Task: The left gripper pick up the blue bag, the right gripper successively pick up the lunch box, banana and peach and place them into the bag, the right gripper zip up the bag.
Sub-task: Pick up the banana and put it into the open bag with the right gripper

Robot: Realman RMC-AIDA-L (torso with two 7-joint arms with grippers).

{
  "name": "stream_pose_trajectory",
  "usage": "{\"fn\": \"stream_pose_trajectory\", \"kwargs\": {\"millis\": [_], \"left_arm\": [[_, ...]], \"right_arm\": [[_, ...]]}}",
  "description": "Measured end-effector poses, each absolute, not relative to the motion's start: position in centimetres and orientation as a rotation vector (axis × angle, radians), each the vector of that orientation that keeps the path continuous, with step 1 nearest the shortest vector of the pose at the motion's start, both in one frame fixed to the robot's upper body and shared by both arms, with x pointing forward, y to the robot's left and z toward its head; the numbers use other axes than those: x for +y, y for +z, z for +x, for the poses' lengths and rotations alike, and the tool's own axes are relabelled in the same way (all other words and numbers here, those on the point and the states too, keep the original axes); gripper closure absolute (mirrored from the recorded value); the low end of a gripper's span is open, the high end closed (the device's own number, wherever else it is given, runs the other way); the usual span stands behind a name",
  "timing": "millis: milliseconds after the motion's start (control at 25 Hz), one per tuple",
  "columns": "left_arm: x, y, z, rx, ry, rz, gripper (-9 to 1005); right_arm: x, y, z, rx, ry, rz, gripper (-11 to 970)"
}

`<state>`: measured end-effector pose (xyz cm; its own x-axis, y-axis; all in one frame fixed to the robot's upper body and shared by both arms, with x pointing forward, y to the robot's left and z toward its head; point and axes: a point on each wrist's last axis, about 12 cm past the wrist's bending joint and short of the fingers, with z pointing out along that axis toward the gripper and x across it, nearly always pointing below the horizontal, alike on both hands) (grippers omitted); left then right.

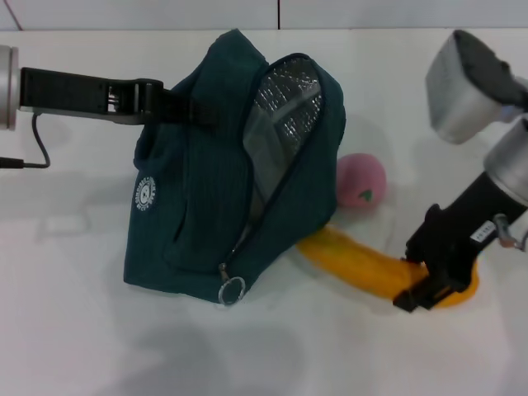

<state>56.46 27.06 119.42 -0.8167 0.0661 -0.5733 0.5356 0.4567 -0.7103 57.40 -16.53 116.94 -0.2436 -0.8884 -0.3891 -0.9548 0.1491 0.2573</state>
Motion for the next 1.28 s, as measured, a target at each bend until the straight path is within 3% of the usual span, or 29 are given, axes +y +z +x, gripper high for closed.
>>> {"fn": "stream_pose_trajectory", "kwargs": {"millis": [600,920,1280], "left_arm": [[27.0,119.5,56.5,2.236,-1.337,0.501,953],[26.9,119.2,56.5,2.240,-1.356,0.492,953],[26.9,119.1,56.7,2.235,-1.353,0.505,952]], "right_arm": [[-18.7,120.4,54.7,1.955,1.363,-1.855,525],[-22.2,121.0,56.5,1.781,1.646,-1.297,524],[-23.2,118.2,56.9,1.546,1.775,-0.737,522]]}}
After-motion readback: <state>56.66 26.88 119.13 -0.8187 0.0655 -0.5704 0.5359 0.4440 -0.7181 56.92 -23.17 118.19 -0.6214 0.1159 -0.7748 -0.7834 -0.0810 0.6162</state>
